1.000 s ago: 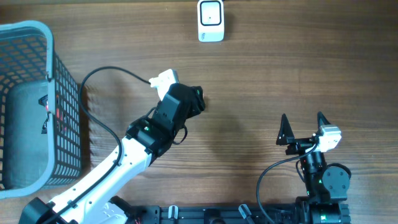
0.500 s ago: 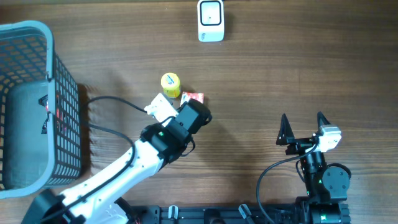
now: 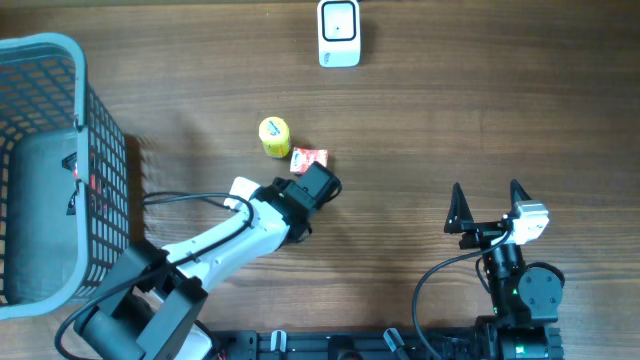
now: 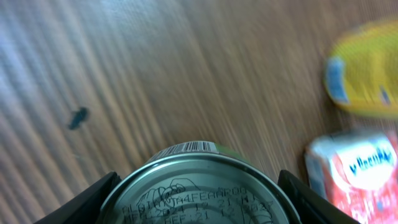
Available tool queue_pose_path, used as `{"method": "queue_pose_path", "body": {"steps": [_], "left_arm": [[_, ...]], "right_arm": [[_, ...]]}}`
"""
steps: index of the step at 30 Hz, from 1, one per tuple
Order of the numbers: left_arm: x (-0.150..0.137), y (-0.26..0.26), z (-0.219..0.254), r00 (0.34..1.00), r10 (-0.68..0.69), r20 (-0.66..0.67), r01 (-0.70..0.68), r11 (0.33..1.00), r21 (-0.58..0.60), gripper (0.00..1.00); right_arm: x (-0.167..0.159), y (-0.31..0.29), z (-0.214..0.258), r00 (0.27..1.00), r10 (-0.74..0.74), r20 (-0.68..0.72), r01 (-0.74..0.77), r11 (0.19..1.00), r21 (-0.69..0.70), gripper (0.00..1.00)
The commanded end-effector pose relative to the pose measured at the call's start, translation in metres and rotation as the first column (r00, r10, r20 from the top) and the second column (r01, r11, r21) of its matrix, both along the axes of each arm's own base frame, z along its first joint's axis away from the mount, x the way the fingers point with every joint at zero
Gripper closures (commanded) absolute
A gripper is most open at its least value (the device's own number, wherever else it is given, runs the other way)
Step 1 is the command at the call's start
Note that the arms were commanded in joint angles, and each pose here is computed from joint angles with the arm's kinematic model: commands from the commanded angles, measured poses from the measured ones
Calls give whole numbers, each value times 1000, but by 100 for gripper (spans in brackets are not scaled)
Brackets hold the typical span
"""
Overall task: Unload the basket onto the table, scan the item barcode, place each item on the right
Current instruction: 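Lift the tin can out and lower it near the Kleenex pack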
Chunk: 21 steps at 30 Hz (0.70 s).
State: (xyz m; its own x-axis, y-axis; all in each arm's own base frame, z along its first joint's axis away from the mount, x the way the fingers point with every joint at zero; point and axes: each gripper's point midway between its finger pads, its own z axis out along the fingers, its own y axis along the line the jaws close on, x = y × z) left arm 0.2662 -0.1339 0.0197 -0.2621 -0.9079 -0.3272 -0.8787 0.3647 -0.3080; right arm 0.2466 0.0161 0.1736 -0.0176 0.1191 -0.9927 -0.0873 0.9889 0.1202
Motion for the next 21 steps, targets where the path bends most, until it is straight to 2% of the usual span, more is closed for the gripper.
{"method": "queue_pose_path", "body": {"steps": [1, 2, 6, 10, 15, 21], "left_arm": [[8, 15, 2, 983, 183, 29, -181, 982, -46, 29], [9, 18, 2, 981, 193, 20, -192, 980, -52, 23], [11, 26, -1, 972, 234, -7, -234, 969, -77, 19], [12, 28, -1, 971, 240, -6, -240, 968, -77, 1], [17, 24, 0, 997, 73, -20, -74, 997, -28, 0], [16, 27, 3, 999, -22, -38, 23, 999, 31, 0]], "right_arm": [[0, -1, 1, 1000, -7, 3, 7, 1000, 13, 0], [0, -1, 1, 1000, -6, 3, 6, 1000, 13, 0], [0, -1, 1, 1000, -6, 3, 6, 1000, 13, 0], [0, -1, 1, 1000, -7, 3, 7, 1000, 14, 0], [0, -1, 1, 1000, -6, 3, 6, 1000, 13, 0], [0, -1, 1, 1000, -6, 3, 6, 1000, 13, 0]]}}
